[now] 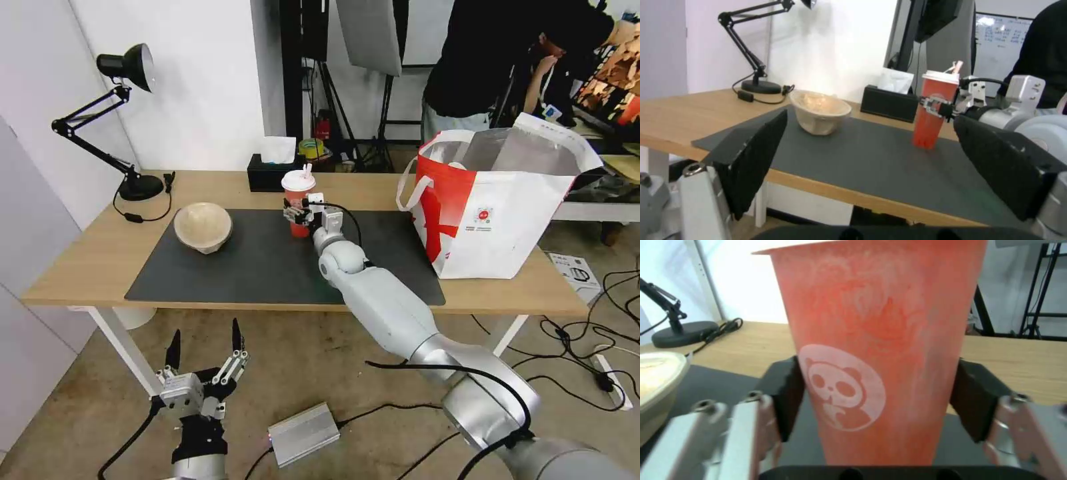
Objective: Pick up the trash from the table and place it into the takeout bag.
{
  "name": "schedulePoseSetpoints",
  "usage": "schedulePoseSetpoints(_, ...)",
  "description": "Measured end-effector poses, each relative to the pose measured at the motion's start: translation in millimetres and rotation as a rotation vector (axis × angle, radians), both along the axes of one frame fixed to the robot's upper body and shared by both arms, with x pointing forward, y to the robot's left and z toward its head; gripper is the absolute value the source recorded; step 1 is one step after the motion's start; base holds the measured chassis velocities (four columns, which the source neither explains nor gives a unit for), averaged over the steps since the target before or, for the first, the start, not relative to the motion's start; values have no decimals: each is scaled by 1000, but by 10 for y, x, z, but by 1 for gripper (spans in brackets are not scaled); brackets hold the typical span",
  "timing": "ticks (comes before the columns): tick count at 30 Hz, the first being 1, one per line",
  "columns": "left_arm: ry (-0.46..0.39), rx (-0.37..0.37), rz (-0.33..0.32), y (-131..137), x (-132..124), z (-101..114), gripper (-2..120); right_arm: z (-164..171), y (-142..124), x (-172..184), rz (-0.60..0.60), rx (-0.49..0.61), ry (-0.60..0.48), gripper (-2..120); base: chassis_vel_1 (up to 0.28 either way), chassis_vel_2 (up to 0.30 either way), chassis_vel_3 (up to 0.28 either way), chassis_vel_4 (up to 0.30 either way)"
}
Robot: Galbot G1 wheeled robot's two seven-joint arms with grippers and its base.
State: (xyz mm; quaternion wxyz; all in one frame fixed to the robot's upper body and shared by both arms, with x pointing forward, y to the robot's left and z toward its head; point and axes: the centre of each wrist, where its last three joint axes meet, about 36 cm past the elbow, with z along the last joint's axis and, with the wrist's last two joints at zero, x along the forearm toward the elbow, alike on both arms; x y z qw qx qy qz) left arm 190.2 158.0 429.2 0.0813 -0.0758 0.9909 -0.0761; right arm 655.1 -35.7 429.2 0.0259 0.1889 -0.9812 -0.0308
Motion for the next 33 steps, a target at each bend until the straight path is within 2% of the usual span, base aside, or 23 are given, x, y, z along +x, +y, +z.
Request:
schedulePoseSetpoints(2,0,0,0,-1,-1,1,100,1,-13,-24,4,1,-5,53,0,0,0,0)
schedulePoseSetpoints(4,-1,0,0,-1,0,2,100,5,-15,-33,6,1,-7,52,0,0,0,0)
schedulePoseSetpoints(5,-2,0,0,0,2,2,100,8,-16,-39,7,2,-9,48,0,0,0,0)
schedulePoseSetpoints(6,-3,0,0,0,5,3,100,17,-16,-58,11,3,-14,39,0,0,0,0)
schedulePoseSetpoints(8,-3,0,0,1,5,4,100,25,-15,-76,15,5,-18,36,0,0,0,0)
schedulePoseSetpoints(11,-4,0,1,3,-2,15,100,80,-13,-137,27,14,-38,24,0,0,0,0)
schedulePoseSetpoints(17,-3,1,1,4,-11,17,100,159,-32,-173,28,21,-58,17,0,0,0,0)
schedulePoseSetpoints(20,-19,2,5,17,-21,80,100,297,-159,-253,37,11,-75,4,0,0,0,0)
schedulePoseSetpoints(26,-24,1,5,17,-16,85,100,450,-352,-353,45,14,-88,3,0,0,0,0)
schedulePoseSetpoints(28,-27,0,5,14,-13,81,100,607,-500,-439,51,17,-96,3,0,0,0,0)
schedulePoseSetpoints(33,-34,-1,6,13,8,77,100,833,-680,-575,44,21,-119,3,0,0,0,0)
